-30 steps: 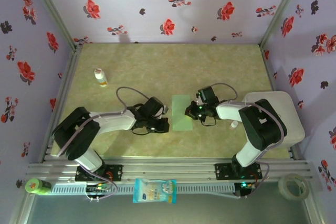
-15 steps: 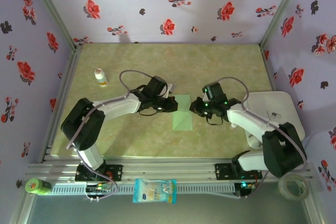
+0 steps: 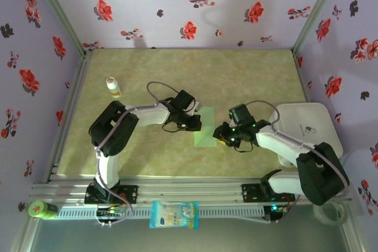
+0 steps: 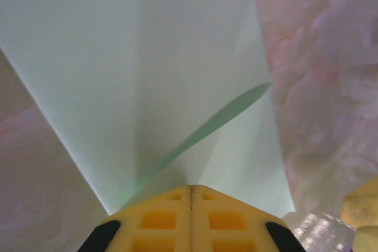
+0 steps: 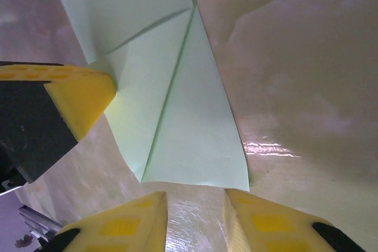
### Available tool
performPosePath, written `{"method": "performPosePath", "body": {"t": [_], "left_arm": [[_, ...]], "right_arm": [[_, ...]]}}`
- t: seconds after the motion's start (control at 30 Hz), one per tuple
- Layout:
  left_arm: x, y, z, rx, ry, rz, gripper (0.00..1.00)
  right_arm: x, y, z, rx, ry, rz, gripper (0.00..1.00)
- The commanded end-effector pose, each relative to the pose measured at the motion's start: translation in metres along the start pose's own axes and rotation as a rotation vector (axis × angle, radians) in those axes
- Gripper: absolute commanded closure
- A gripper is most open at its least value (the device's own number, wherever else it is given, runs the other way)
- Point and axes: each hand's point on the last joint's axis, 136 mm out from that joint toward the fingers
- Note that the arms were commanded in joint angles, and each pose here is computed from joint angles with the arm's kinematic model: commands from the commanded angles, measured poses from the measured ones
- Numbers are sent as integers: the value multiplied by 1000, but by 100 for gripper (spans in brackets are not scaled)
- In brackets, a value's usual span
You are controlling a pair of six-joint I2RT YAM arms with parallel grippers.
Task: Fold a paper plane with a square sheet of paper (pick it up from the middle)
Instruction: Fold the triangle a second time at the center of the table.
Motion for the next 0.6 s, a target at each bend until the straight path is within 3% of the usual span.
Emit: {"method": "performPosePath", "body": {"t": [0.0, 0.57], "left_arm": [[18, -8, -10, 24, -4, 51, 98], [28, -10, -21, 27, 24, 54, 98]], "right_arm": [[5, -6, -6, 48, -9, -1, 68], [2, -32, -1, 60, -22, -29, 65]]}}
Point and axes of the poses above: each hand's point on the last joint's axis, 136 mm out from that joint toward the fingers, its own y axis back along the fingers, its own x axis along the line the jaws close on, z = x × y, and after that the axes turned 12 degrees about y, right-handed
